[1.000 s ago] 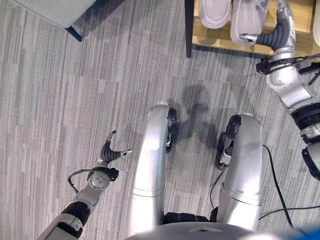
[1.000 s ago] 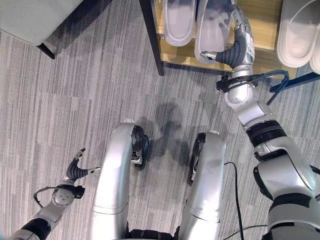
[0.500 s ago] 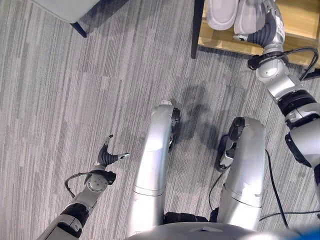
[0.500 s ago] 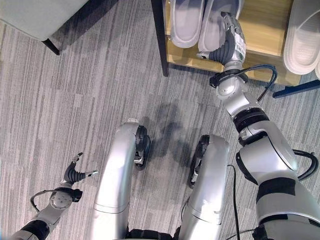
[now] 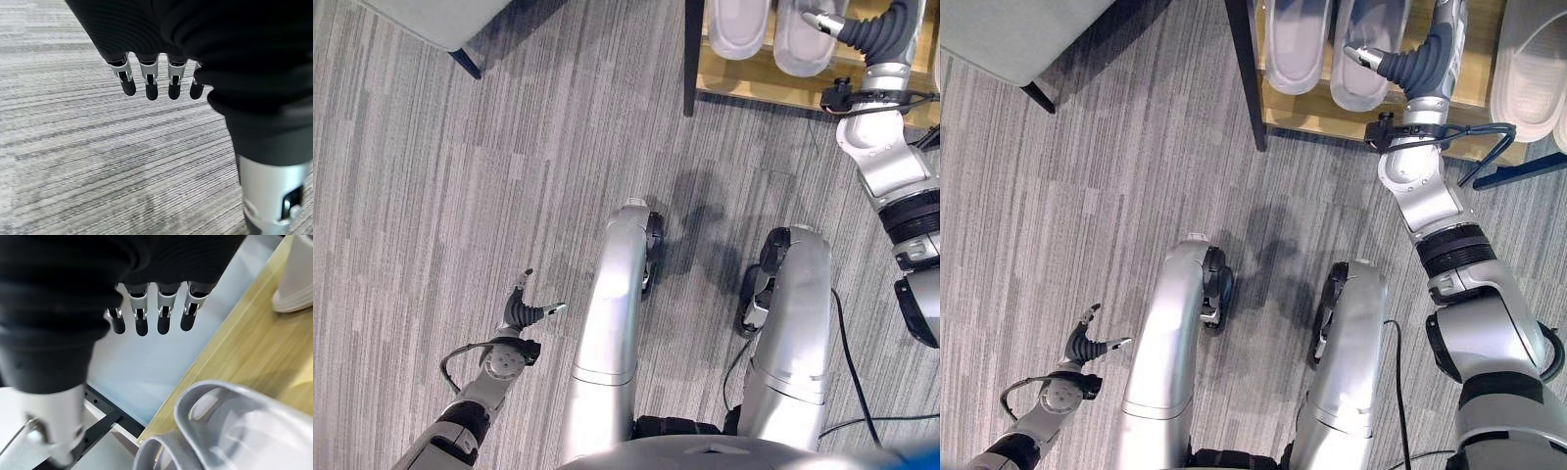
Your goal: Arrange the slippers neatly on the shoe rack.
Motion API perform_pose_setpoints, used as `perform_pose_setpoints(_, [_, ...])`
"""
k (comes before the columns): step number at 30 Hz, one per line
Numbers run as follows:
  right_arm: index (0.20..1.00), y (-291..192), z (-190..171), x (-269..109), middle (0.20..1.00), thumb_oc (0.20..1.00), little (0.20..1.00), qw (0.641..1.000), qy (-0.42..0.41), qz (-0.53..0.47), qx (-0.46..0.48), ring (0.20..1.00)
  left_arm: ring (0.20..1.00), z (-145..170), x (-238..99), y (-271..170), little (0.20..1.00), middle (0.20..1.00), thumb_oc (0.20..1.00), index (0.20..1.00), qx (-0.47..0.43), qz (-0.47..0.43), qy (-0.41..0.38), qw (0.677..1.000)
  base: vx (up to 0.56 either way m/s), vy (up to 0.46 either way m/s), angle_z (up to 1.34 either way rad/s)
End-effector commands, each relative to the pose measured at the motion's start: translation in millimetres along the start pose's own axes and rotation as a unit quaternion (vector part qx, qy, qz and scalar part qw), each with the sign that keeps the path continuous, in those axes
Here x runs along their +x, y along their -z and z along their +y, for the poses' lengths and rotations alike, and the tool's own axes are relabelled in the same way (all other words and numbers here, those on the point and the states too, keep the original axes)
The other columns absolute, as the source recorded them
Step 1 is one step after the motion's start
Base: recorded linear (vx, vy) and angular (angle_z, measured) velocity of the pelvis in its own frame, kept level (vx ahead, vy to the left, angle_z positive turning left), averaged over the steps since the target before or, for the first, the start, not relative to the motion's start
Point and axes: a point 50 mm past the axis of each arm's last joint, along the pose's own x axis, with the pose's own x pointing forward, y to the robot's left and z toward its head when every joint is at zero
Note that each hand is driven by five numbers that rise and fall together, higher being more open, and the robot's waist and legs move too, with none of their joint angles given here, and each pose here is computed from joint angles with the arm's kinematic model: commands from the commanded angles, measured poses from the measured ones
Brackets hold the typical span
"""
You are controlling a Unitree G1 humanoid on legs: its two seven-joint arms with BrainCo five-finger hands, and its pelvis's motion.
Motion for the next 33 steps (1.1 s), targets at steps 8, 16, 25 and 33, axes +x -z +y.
perform_pose_setpoints(8, [1.000, 77.9, -62.1, -119.6, 1.000, 1.000, 1.000, 0.975, 0.145, 0.164, -0.026, 1.000, 1.000, -5.5, 6.6, -25.1, 1.000, 1.000, 1.000, 1.000, -0.114, -0.038, -0.038, 0.992, -0.13, -0.031, 0.07])
perform_pose_setpoints(16, [1.000, 143.7, -47.6, -386.1, 1.000, 1.000, 1.000, 0.743, -0.028, 0.657, -0.130, 1.000, 1.000, -60.1, -37.5, 54.3, 1.000, 1.000, 1.000, 1.000, -0.090, 0.204, 0.044, 0.974, -0.09, -0.082, 0.30])
perform_pose_setpoints(25, [1.000, 90.9, -115.5, -522.8, 1.000, 1.000, 1.000, 0.504, -0.137, 0.836, -0.170, 1.000, 1.000, -88.1, -109.6, 106.6, 1.000, 1.000, 1.000, 1.000, -0.031, 0.351, 0.141, 0.925, 0.17, -0.073, 0.00])
perform_pose_setpoints(33, [1.000, 73.8, -110.3, -543.4, 1.000, 1.000, 1.000, 0.464, -0.160, 0.864, -0.112, 1.000, 1.000, -106.4, -102.4, 92.3, 1.000, 1.000, 1.000, 1.000, -0.016, 0.322, 0.198, 0.926, -0.01, -0.078, -0.39])
